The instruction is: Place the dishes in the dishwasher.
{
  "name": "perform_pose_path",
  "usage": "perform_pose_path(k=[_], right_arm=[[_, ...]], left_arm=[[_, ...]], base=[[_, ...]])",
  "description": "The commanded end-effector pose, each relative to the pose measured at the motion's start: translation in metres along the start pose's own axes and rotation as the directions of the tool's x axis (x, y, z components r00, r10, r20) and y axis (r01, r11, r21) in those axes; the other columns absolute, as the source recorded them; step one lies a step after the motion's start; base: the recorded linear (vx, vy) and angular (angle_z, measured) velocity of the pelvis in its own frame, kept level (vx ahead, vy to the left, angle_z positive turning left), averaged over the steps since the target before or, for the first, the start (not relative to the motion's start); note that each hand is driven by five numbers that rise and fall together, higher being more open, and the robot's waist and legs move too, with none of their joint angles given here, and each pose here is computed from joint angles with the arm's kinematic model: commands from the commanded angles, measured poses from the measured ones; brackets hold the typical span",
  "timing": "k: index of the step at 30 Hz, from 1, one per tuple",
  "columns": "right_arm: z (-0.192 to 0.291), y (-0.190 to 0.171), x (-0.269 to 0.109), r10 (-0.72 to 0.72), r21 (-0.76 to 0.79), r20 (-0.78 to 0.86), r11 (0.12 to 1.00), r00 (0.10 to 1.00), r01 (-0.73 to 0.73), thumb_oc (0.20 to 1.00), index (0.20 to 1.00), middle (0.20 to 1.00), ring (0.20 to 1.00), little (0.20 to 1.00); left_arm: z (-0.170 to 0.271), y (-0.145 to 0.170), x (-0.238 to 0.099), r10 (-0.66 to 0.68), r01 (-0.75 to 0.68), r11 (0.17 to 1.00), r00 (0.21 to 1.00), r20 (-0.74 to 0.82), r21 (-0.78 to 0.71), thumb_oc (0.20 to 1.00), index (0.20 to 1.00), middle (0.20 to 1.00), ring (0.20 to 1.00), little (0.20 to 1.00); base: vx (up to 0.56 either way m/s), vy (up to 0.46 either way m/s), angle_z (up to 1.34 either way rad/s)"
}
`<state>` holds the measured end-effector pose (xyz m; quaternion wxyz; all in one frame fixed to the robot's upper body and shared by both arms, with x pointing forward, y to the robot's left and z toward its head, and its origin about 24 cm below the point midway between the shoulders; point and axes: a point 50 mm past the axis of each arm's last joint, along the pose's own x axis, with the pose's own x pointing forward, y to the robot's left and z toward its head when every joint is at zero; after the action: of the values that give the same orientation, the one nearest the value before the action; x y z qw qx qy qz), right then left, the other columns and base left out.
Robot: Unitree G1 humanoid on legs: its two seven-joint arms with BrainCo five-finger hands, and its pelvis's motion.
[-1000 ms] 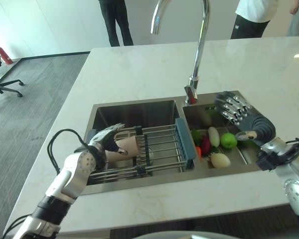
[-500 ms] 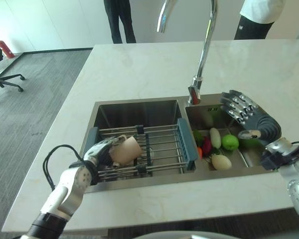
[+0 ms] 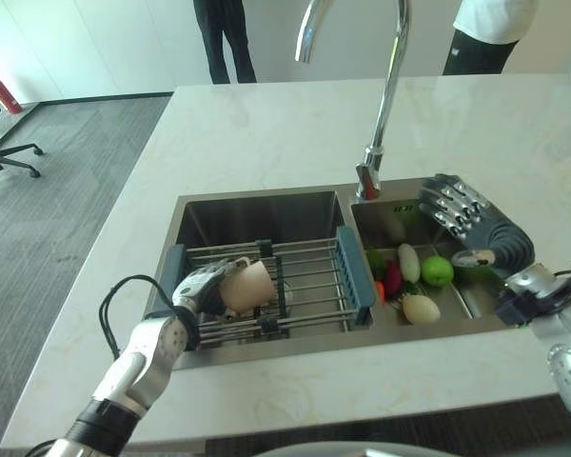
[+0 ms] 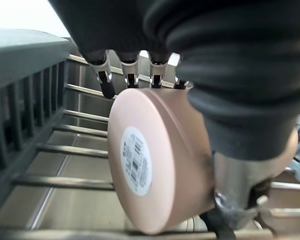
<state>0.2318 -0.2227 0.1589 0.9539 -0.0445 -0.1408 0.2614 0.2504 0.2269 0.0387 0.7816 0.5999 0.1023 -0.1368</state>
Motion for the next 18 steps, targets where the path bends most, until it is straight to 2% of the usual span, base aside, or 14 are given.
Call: perform_pose_path(k=[1, 10, 11, 12, 18], right_arm=[[0.033, -0.002, 0.011, 0.035, -0.096, 0.154, 0.995, 0.987, -0.020, 1.000, 1.000, 1.000, 1.000, 1.000], [0.034, -0.001, 0.015, 0.061, -0.095, 0.151, 0.994, 0.987, -0.047, 1.000, 1.000, 1.000, 1.000, 1.000], [0.034, -0.001, 0.015, 0.064, -0.095, 0.151, 0.994, 0.986, -0.050, 1.000, 1.000, 1.000, 1.000, 1.000], [0.034, -0.001, 0.015, 0.070, -0.096, 0.150, 0.994, 0.986, -0.056, 1.000, 1.000, 1.000, 1.000, 1.000], [0.037, -0.001, 0.017, 0.088, -0.108, 0.147, 0.991, 0.985, -0.072, 1.000, 1.000, 1.000, 1.000, 1.000]], left_arm=[[0.009, 0.025, 0.018, 0.107, -0.108, 0.991, 0.994, 0.011, 0.079, 1.000, 1.000, 1.000, 1.000, 1.000], [0.005, 0.005, 0.032, 0.032, -0.022, 0.988, 0.997, -0.066, 0.151, 1.000, 1.000, 1.000, 1.000, 1.000], [0.005, 0.003, 0.032, 0.017, -0.005, 0.987, 0.997, -0.074, 0.163, 0.627, 0.627, 0.627, 0.627, 0.627], [0.004, -0.002, 0.034, -0.009, 0.024, 0.983, 0.997, -0.083, 0.184, 0.200, 0.200, 0.200, 0.200, 0.200], [0.005, -0.014, 0.037, -0.156, 0.180, 0.943, 0.982, -0.107, 0.278, 0.200, 0.200, 0.200, 0.200, 0.200]], base=[[0.00, 0.000, 0.00], [0.00, 0.002, -0.02], [0.00, 0.000, 0.00], [0.00, 0.000, 0.00], [-0.01, 0.011, -0.07]])
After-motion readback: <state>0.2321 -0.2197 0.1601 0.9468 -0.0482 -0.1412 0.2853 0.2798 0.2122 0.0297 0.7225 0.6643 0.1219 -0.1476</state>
